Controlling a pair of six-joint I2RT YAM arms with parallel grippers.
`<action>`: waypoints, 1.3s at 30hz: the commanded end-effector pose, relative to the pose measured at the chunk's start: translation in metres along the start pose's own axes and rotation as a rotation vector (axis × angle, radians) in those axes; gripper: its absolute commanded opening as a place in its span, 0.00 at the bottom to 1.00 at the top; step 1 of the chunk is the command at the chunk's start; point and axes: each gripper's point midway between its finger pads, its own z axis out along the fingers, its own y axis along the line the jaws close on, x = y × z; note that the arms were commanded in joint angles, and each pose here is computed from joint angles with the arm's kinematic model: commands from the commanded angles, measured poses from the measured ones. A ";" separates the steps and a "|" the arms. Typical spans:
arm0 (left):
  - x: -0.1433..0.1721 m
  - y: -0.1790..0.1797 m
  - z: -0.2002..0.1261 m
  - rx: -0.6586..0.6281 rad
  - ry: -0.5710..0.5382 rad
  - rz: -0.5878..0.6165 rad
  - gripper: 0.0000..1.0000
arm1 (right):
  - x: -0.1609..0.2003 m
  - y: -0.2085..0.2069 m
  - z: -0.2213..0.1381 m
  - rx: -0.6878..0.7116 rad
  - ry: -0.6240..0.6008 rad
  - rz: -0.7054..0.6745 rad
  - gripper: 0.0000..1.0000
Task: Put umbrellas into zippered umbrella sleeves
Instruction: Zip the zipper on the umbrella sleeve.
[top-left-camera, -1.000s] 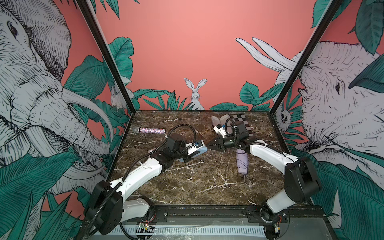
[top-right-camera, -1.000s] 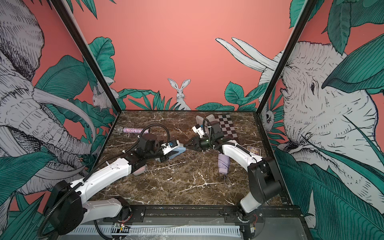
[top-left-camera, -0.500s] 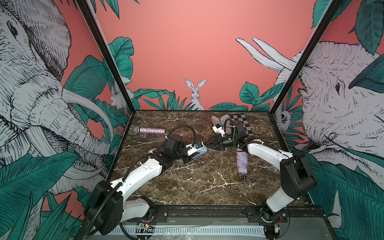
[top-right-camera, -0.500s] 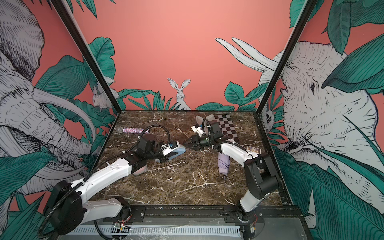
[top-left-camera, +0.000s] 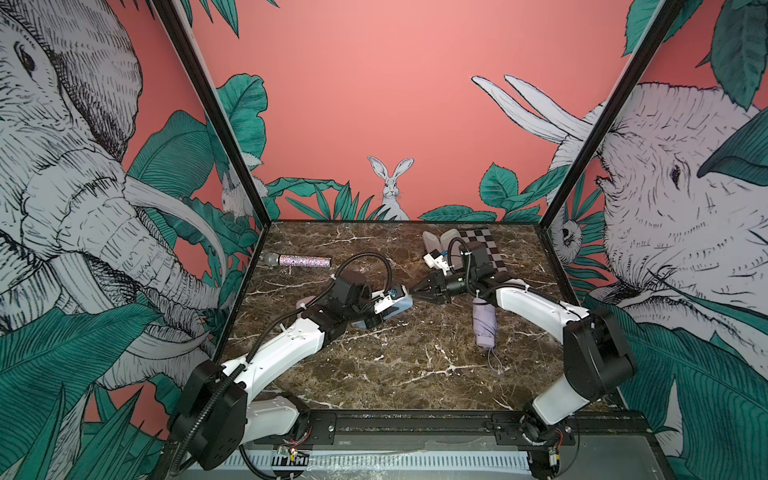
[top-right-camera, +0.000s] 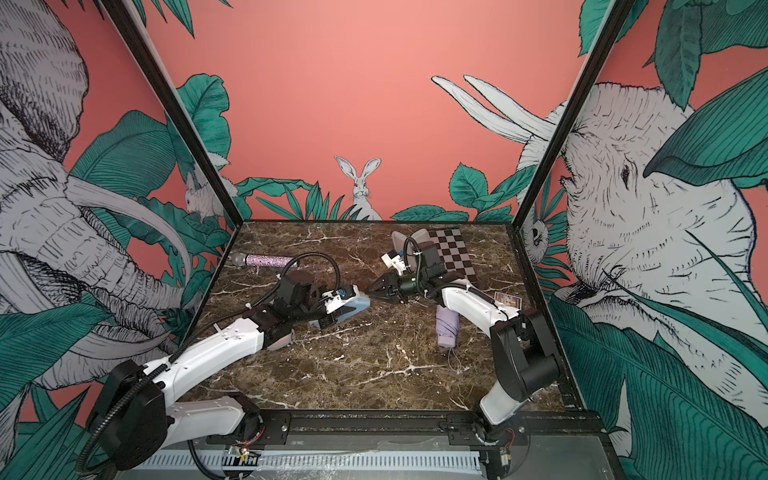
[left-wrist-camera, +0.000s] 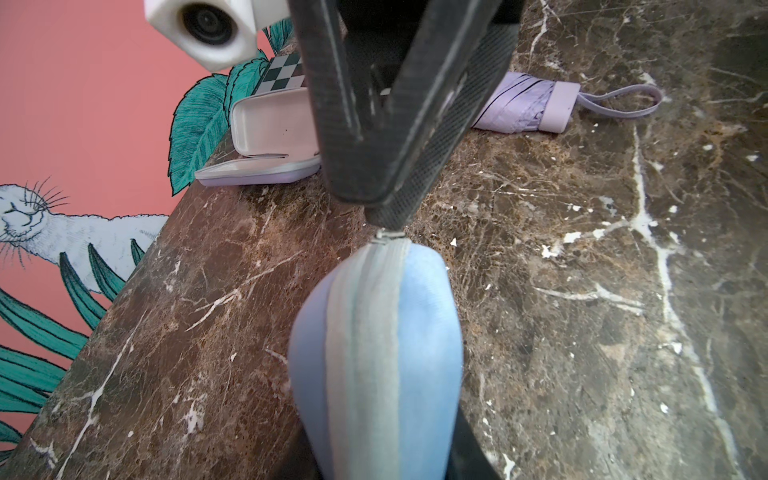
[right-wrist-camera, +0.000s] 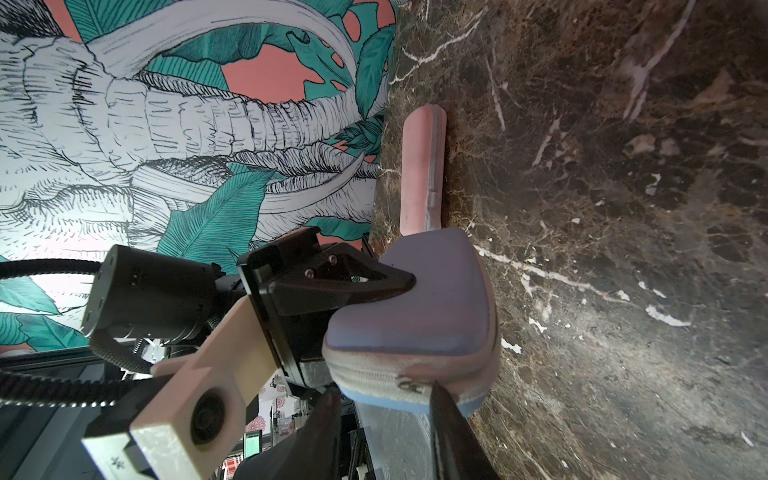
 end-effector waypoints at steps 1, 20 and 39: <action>-0.026 0.006 -0.005 -0.012 -0.100 0.025 0.00 | 0.000 -0.013 0.005 0.047 0.010 -0.042 0.37; -0.012 0.004 0.000 -0.009 -0.047 0.045 0.00 | 0.011 0.020 0.005 -0.040 0.022 -0.038 0.30; -0.010 0.003 0.001 -0.008 -0.045 0.046 0.00 | 0.014 0.022 0.005 -0.062 0.020 -0.007 0.32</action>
